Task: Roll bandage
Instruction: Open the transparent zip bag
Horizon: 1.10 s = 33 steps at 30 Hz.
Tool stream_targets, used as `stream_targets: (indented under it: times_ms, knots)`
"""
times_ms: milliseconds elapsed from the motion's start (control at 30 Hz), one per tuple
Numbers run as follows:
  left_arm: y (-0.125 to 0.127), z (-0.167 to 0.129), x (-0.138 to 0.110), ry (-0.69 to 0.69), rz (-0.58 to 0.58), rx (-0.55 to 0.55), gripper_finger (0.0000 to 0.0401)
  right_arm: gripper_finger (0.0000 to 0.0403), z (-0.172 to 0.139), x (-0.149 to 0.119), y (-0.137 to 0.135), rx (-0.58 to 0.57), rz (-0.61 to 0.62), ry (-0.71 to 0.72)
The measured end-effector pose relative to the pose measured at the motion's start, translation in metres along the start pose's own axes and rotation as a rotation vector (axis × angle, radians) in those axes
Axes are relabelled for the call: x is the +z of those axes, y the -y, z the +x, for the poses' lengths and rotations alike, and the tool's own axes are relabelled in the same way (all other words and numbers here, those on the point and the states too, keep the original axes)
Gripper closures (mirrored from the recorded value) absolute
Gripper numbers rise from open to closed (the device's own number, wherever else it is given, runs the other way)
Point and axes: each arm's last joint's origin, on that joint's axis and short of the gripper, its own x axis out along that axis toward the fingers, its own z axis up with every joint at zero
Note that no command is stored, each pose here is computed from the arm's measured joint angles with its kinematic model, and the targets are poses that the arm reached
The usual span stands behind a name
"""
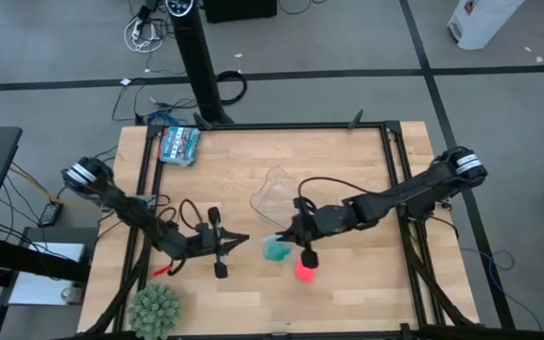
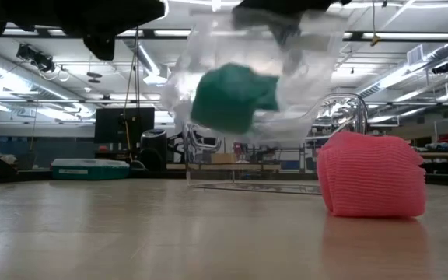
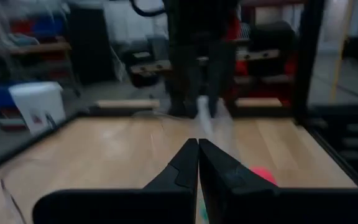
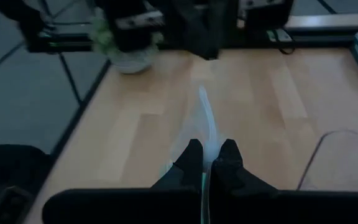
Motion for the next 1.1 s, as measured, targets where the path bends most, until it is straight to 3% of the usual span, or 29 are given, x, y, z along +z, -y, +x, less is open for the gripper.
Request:
stream_targets:
  times_ms: [167,333,633,767,1100]
  knots:
    - [-0.001,-0.001,0.004,-0.094,-0.004,-0.026,0.038,0.0403,0.019,-0.01,0.009,-0.02,-0.04,-0.015]
    - [-0.003,0.0,0.001,-0.122,-0.027,0.025,0.0367,0.0403,0.022,-0.007,0.014,-0.033,-0.071,0.015]
    - [-0.009,0.003,-0.006,-0.171,-0.07,0.089,0.0242,0.0403,0.024,-0.007,0.015,-0.018,-0.107,0.027]
    - [-0.011,0.005,-0.006,-0.173,-0.073,0.078,0.0209,0.0403,0.024,-0.004,0.017,-0.016,-0.126,0.049]
    - [-0.014,0.008,-0.005,-0.174,-0.093,0.044,0.0204,0.0403,0.024,0.003,0.018,-0.001,-0.152,0.125]
